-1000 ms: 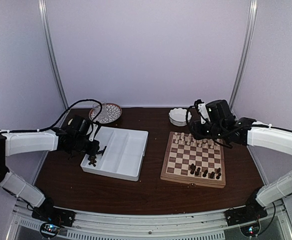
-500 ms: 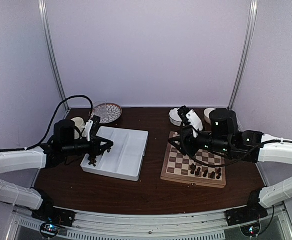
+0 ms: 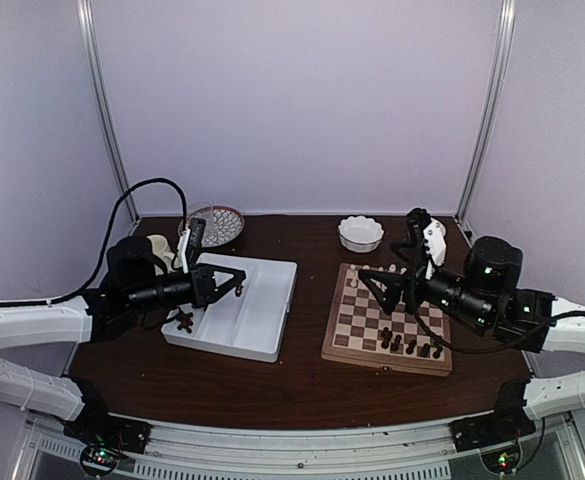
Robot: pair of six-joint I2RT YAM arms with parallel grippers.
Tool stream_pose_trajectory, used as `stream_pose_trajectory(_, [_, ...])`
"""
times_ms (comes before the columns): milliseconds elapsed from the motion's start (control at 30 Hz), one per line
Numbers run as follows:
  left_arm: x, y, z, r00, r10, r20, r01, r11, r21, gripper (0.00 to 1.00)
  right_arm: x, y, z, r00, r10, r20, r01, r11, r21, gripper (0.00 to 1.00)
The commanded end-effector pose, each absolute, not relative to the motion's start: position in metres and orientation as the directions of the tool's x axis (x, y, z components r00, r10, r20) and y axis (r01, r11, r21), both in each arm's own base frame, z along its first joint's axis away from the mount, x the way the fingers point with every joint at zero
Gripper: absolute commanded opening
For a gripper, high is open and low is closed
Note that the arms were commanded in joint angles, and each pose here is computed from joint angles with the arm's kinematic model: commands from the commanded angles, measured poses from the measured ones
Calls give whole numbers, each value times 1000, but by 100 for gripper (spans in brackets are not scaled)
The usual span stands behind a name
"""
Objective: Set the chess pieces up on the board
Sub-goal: Pass from the left arm to the right
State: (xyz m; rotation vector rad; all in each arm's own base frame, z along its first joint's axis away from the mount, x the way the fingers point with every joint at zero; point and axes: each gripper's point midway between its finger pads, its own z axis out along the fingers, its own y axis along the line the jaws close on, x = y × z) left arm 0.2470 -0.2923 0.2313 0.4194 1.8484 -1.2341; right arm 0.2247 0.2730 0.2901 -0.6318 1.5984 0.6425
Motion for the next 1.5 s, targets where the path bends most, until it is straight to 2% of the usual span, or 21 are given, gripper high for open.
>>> stream_pose_trajectory(0, [257, -306, 268, -608, -378, -698, 570, 404, -715, 10, 215, 257, 323, -32, 35, -999, -718, 695, 47, 100])
stream_pose_trajectory(100, [257, -321, 277, -642, -434, -632, 540, 329, -775, 10, 213, 260, 318, -16, 5, -1000, -727, 687, 15, 99])
stream_pose_trajectory(167, [258, -331, 282, -658, -454, -600, 521, 301, -799, 9, 212, 266, 312, -24, -13, -1000, -735, 678, 9, 96])
stream_pose_trajectory(367, [257, -361, 280, -659, -500, -562, 502, 265, -823, 7, 207, 298, 289, 17, -166, -986, -732, 670, -126, 82])
stream_pose_trajectory(533, [251, -387, 274, -670, -523, -527, 503, 202, -840, 4, 201, 317, 276, 37, -194, -980, -736, 659, -158, 78])
stream_pose_trajectory(667, [245, -404, 273, -681, -539, -496, 497, 156, -853, 3, 195, 331, 266, 90, -272, -958, -714, 653, -253, 76])
stream_pose_trajectory(867, [233, -430, 274, -707, -505, -495, 506, 127, -853, 6, 197, 347, 249, 126, -387, -913, -648, 665, -371, 74])
stream_pose_trajectory(1133, [227, -437, 266, -717, -500, -485, 498, 120, -859, 6, 211, 340, 251, 127, -385, -914, -548, 741, -388, 64])
stream_pose_trajectory(1400, [225, -444, 264, -732, -493, -470, 488, 102, -867, 6, 210, 349, 246, 137, -405, -904, -561, 720, -408, 61])
stream_pose_trajectory(1467, [225, -445, 263, -735, -493, -465, 485, 96, -869, 6, 211, 351, 244, 135, -413, -900, -556, 720, -414, 56])
